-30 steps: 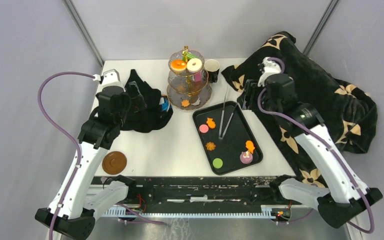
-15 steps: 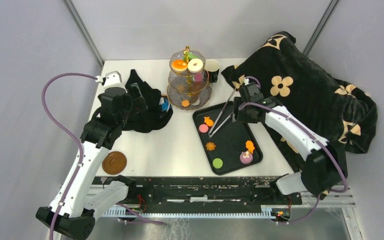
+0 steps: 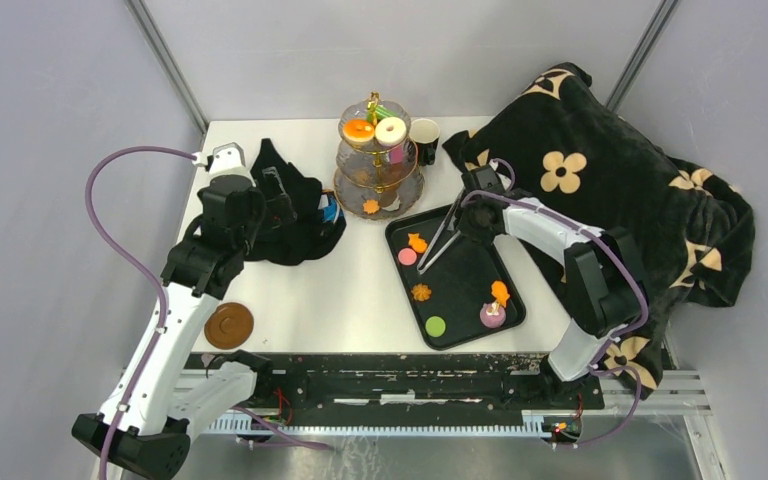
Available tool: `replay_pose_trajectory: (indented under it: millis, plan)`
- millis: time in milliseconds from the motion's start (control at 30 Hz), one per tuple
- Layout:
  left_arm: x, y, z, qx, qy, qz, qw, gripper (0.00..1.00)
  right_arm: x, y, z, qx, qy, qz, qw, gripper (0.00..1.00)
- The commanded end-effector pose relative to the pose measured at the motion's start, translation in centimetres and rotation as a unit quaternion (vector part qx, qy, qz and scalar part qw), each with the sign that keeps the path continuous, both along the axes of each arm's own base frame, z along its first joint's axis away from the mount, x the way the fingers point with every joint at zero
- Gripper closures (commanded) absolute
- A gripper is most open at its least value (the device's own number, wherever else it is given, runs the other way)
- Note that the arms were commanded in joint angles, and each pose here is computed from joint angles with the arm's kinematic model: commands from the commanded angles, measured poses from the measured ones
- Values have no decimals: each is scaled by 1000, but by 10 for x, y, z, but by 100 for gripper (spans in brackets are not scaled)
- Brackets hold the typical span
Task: Serve the afternoon tea
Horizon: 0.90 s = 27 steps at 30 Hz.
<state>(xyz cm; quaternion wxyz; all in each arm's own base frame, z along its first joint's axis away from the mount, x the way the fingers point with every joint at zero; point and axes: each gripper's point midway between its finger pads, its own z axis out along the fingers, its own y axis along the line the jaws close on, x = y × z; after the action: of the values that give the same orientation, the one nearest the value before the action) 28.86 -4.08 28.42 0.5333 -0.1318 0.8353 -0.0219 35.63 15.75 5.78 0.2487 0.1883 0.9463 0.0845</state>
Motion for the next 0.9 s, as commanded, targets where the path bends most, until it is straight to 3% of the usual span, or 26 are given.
replay_pose_trajectory:
  millis: [0, 267, 533, 867]
  plan:
    - [4, 3, 7, -3, -17, 9, 1000, 1, 30, 9, 6, 22, -34, -35, 999, 40]
    - [7, 3, 4, 0, -13, 11, 1000, 1, 26, 6, -12, 16, -24, -42, 999, 64]
    - [8, 1, 4, -1, -12, 8, 1000, 1, 23, -10, 3, -7, -43, -57, 997, 99]
    - [6, 0, 8, -9, -18, 4, 1000, 1, 7, -32, 58, -32, -93, -39, 994, 99]
